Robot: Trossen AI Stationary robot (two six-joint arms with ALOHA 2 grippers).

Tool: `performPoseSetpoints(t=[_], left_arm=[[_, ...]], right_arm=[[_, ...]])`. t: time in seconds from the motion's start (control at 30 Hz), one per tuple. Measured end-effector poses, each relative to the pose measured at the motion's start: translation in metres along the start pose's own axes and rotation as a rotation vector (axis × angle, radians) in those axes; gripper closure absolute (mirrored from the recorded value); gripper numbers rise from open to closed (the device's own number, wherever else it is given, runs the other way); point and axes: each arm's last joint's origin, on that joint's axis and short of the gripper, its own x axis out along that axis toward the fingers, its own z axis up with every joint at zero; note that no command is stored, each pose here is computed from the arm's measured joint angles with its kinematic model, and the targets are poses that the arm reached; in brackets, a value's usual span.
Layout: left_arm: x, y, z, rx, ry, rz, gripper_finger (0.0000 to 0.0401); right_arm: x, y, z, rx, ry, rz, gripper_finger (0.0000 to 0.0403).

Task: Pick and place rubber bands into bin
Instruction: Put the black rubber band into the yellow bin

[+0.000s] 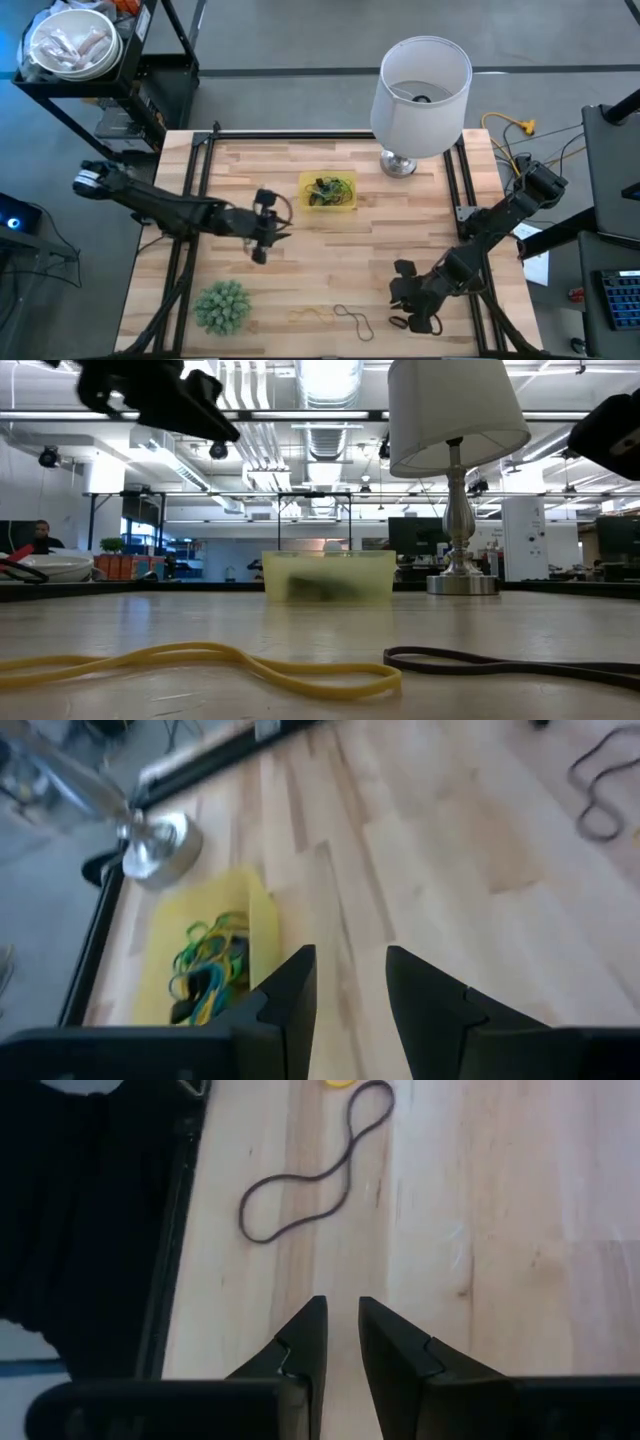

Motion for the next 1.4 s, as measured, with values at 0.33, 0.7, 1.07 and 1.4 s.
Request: performPoseSetpoints(t=[0.33,0.7,1.07,1.4], left_arm=[[-0.029,-0.006,-0.015,-0.014,-0.158,0.009,0.0294],[-0.025,-0.01,-0.016,-0.015,-0.163,0.001,0.0294],[-0.025,-0.01,-0.017,-0.016,-0.168,0.003,0.0294],[-0.024,-0.011,-0.018,-0.015,-0.167,0.003,0.0294]], right_arm=[[0.028,0.001,-0.017,0.077,0.116,-0.046,0.0346],[0.051,0.011,-0.026,0.09,0.21,-0.031,0.0346],[0.051,0.012,-0.025,0.131,0.198,-0.032,0.0346],[0.045,0.009,-0.027,0.136,0.224,-0.069,0.0346]])
